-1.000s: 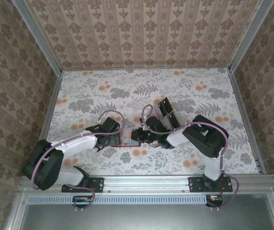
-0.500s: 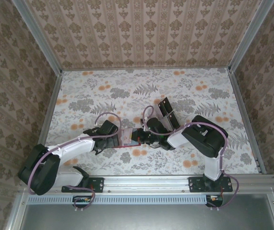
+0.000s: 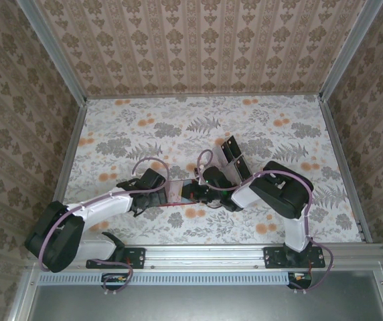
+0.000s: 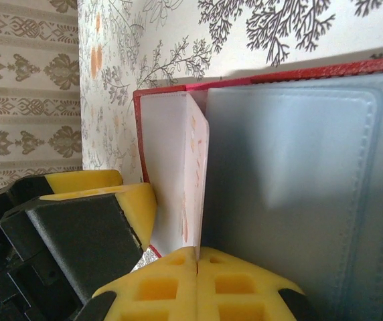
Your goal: Put the credit cards into the card holder
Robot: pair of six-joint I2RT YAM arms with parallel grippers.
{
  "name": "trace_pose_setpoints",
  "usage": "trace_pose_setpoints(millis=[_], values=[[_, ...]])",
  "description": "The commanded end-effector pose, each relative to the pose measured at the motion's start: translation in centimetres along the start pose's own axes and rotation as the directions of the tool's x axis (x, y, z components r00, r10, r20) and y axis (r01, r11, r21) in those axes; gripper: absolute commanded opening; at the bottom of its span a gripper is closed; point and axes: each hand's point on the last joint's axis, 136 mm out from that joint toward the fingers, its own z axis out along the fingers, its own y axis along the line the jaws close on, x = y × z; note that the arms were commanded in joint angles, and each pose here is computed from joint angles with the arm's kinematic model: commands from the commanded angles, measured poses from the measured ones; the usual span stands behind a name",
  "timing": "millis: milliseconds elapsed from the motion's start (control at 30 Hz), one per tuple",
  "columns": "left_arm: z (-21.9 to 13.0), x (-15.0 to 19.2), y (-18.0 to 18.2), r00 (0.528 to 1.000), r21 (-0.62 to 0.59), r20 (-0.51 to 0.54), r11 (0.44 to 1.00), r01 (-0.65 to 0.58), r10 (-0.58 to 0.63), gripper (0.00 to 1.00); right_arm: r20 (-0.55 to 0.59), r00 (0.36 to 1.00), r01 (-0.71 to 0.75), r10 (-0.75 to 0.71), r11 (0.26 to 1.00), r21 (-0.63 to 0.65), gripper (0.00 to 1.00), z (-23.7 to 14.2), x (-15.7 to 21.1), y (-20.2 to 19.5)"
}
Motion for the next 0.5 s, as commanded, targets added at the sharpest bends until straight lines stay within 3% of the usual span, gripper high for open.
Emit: trace_pose_setpoints(millis=[0, 467], values=[[0.6, 1.9, 1.5, 0.998, -0.050, -0.056, 0.999, -0.014, 0.011, 1.00, -0.029, 1.000, -0.009, 0.010, 1.000, 0.023, 0.00, 0.6, 0.8, -0.8], [-0.9, -0.8, 1.2, 1.000, -0.043, 0.001, 0.999, 0.002, -0.002, 1.00, -0.064, 0.998, -0.020, 0.024, 0.997, 0.072, 0.00, 0.4, 1.7, -1.8]])
